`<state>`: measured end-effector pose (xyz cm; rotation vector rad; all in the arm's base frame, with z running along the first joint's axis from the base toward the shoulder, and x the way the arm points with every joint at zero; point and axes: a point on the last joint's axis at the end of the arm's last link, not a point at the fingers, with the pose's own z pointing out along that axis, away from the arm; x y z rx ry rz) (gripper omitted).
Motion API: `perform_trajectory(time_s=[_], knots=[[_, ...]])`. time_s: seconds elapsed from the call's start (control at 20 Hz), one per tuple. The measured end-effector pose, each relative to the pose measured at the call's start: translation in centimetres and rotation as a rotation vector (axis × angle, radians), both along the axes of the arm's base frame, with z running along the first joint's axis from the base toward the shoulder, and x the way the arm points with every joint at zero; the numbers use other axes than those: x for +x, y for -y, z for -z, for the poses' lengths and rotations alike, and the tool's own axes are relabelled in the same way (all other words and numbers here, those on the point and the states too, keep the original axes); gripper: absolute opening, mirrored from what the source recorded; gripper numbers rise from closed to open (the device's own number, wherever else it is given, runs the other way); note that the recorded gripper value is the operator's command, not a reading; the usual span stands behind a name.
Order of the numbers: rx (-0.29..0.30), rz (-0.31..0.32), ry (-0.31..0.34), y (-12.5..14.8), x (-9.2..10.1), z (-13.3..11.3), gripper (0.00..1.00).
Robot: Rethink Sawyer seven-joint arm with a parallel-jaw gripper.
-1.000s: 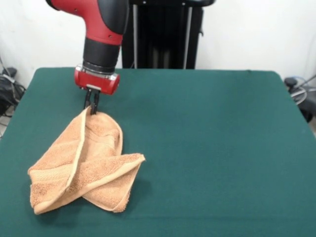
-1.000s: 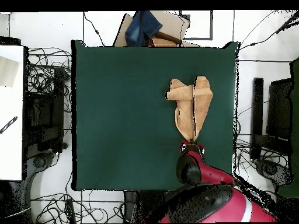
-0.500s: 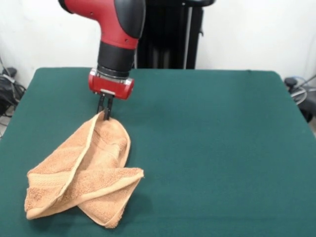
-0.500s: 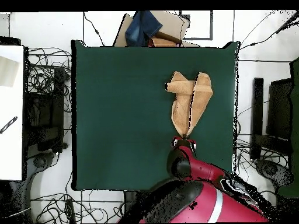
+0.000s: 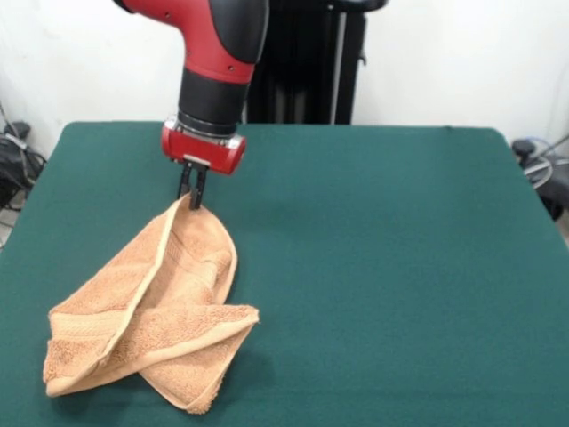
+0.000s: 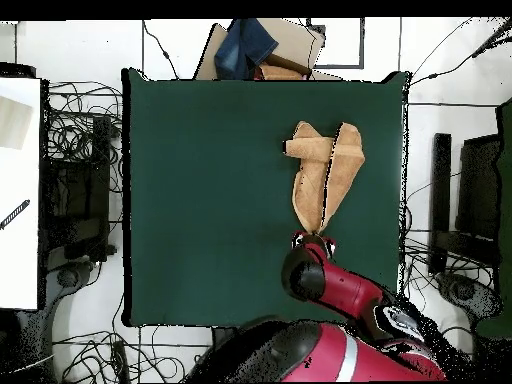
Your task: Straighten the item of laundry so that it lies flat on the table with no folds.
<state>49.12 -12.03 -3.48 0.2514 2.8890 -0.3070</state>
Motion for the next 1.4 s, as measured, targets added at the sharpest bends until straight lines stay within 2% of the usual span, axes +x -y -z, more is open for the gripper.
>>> perform_trajectory(time_s=[0.3, 0.65, 1.2, 1.4], knots=[[0.016, 0.030, -0.039, -0.4, 1.1, -1.6, 0.00], [0.019, 0.037, -0.048, -0.5, 2.1, -2.8, 0.00], [0.028, 0.061, -0.071, 0.0, 3.1, -3.5, 0.00], [0.009, 0.090, -0.072, 0.3, 3.5, -3.9, 0.00]])
